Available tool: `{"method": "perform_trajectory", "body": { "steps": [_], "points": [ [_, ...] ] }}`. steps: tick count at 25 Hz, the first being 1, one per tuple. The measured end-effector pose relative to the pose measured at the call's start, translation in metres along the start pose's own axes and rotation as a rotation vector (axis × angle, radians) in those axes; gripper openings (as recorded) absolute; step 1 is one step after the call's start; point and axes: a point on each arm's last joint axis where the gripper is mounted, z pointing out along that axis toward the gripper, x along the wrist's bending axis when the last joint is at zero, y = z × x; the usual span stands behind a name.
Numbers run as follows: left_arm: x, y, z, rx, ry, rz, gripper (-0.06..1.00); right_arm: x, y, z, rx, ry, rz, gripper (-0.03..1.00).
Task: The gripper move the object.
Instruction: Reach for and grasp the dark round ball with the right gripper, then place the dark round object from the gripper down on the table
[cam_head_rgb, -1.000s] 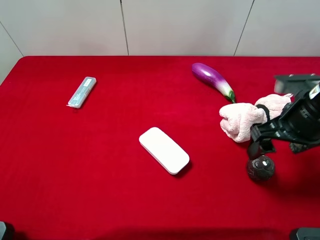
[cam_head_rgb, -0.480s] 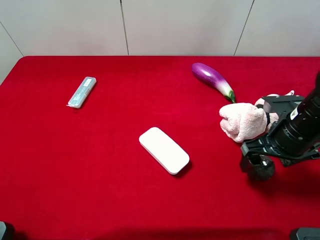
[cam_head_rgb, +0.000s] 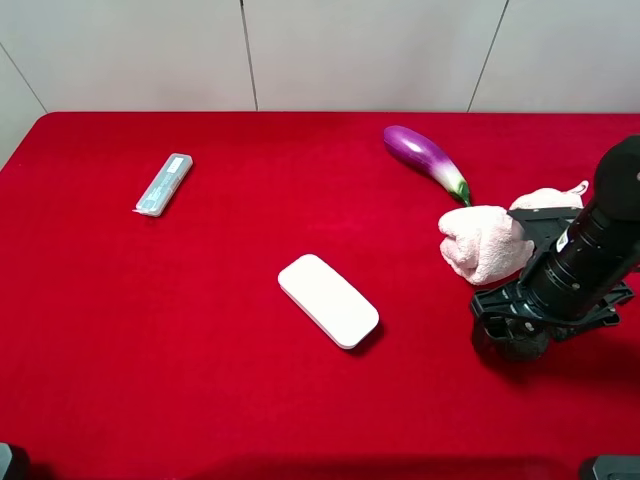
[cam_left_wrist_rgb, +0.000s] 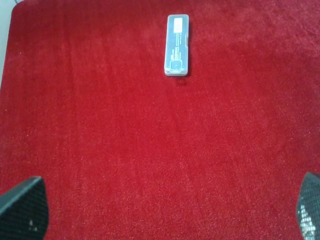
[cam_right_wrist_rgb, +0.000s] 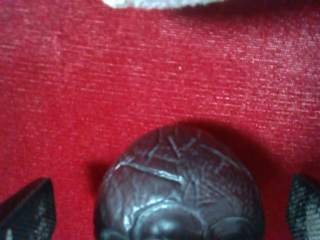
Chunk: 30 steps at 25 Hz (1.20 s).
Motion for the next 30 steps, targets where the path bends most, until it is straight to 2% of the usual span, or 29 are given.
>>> {"method": "perform_trajectory", "body": {
  "steps": [10, 17, 30],
  "points": [
    [0.0000, 0.0000, 0.0000, 0.000, 0.000, 0.000, 0.99, 0.0001, 0.0007, 0.0000, -0.008, 0.001, -0.004, 0.68],
    [0.0000, 0.0000, 0.0000, 0.000, 0.000, 0.000, 0.99, 0.0001, 0.0007, 0.0000, -0.008, 0.001, -0.004, 0.45],
    [0.0000, 0.0000, 0.0000, 0.000, 0.000, 0.000, 0.99, 0.0002, 0.0008, 0.0000, -0.008, 0.003, -0.001, 0.45]
  ]
}}
